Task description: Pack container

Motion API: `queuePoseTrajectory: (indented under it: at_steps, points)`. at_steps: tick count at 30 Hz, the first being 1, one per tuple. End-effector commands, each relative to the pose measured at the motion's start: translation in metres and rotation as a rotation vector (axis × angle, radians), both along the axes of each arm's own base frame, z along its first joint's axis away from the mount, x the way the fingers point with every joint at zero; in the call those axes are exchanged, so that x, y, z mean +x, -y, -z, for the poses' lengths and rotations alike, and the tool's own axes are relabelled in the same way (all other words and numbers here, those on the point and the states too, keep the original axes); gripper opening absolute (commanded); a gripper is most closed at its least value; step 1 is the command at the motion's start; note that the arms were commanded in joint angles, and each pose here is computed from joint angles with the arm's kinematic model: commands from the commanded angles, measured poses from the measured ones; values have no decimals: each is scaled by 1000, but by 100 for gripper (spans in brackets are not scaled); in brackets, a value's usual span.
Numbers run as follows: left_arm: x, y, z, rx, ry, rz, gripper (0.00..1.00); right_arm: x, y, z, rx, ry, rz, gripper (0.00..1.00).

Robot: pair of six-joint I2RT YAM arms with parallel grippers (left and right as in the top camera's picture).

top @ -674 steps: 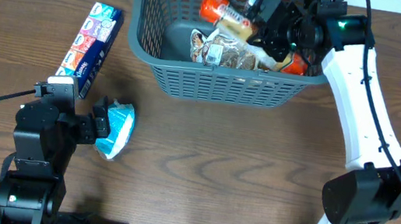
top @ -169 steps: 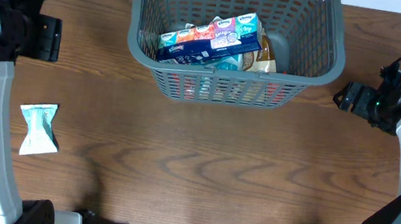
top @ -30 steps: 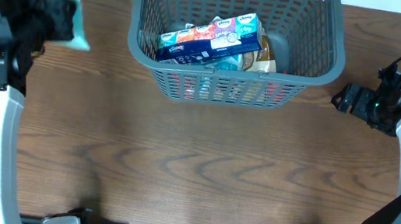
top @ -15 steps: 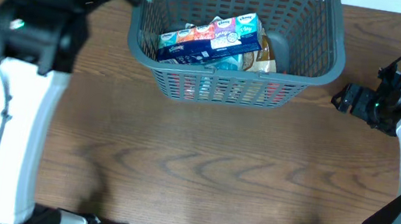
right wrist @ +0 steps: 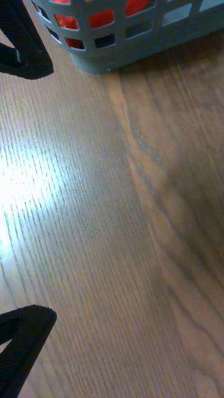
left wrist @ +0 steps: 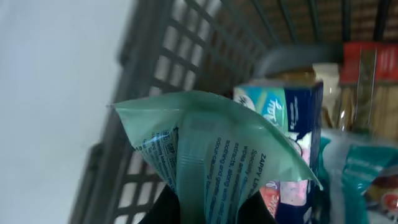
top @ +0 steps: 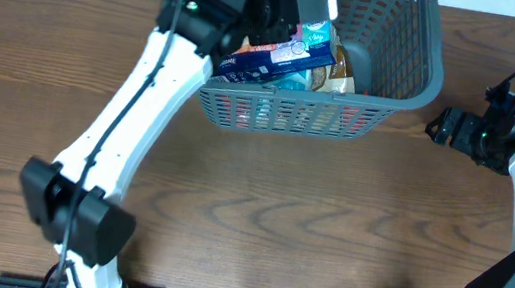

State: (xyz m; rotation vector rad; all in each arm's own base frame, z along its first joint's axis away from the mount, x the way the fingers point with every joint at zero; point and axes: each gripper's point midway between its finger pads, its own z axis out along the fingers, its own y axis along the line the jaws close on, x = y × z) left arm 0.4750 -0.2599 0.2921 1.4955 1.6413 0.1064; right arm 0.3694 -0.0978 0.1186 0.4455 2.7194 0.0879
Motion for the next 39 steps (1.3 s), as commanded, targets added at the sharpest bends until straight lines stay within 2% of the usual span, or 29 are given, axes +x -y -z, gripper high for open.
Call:
queuePoseTrajectory:
  at_steps: [1,6,7,8,9,13,18,23,27,31,34,35,39]
  points:
    - [7,2,5,55,36,35,6,0,-3,0,0,1,-23,99]
    - [9,4,13,65,23,38,6,0,-3,0,0,1,-23,99]
    - [9,4,13,65,23,37,12,0,-3,0,0,1,-23,99]
    - [9,4,13,64,23,37,35,0,-3,0,0,1,-23,99]
    - [9,4,13,64,23,37,48,1,-3,0,0,2,-23,99]
    - [9,3,13,65,22,36,71,1,-3,0,-1,2,-23,99]
    - [8,2,15,55,2,19,76,1,-3,0,-1,2,-23,99]
    - [12,-10,5,-23,-29,-91,81,3,-2,-1,-4,12,-24,99]
    - [20,-24,-28,-86,46,-164,81,3,-2,-1,-4,14,-23,99]
    - [36,-61,-83,-148,218,-353,82,3,-2,-1,-4,14,-23,99]
    - [40,-103,-115,-212,286,-516,91,4,-1,-2,-9,19,-29,99]
    - [40,-124,-124,-244,299,-591,99,6,-1,-2,-16,24,-37,99]
    - [35,-204,-150,-385,337,-868,99,18,7,-13,-75,73,-78,99]
